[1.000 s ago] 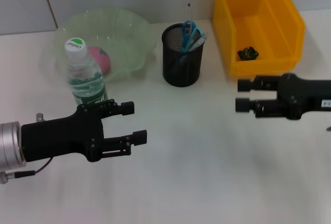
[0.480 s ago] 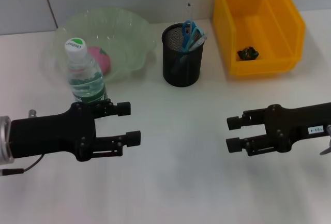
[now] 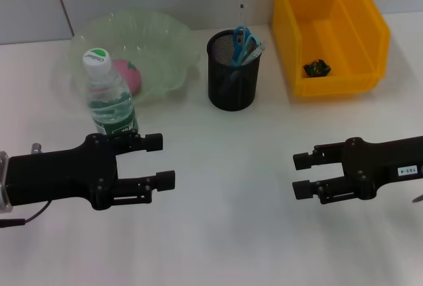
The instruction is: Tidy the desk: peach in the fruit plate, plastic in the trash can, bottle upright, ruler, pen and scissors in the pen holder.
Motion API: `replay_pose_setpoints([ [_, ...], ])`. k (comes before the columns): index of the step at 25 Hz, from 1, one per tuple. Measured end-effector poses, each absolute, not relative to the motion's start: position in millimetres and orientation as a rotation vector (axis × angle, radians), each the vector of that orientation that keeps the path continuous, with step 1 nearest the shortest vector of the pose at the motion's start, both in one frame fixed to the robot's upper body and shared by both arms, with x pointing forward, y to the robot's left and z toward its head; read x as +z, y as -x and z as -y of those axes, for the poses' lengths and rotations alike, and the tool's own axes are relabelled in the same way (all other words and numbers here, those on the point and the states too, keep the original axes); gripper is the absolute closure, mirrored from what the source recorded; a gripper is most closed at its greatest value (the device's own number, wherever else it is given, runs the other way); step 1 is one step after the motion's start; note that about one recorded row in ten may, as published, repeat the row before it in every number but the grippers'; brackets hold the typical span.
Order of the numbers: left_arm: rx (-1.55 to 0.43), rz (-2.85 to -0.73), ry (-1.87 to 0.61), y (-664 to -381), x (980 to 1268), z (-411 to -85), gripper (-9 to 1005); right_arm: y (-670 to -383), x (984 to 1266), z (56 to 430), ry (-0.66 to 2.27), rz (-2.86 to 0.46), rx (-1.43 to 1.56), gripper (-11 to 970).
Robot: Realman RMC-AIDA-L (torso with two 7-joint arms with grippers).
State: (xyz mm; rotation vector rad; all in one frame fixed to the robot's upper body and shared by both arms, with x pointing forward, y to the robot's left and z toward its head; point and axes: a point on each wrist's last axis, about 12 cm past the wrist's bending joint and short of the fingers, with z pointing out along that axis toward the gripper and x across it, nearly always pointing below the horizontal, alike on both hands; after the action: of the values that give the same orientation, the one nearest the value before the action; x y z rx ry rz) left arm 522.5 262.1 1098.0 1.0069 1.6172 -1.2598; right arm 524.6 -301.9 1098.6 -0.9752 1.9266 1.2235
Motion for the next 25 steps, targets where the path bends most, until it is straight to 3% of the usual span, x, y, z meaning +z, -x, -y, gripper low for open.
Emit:
replay_pose_setpoints([
  [25, -1.267, -1.664, -1.033, -519.9, 1093.8, -263.5, 203, -524.3, 1097.9, 298.0, 0.983, -1.901, 1.225, 229],
])
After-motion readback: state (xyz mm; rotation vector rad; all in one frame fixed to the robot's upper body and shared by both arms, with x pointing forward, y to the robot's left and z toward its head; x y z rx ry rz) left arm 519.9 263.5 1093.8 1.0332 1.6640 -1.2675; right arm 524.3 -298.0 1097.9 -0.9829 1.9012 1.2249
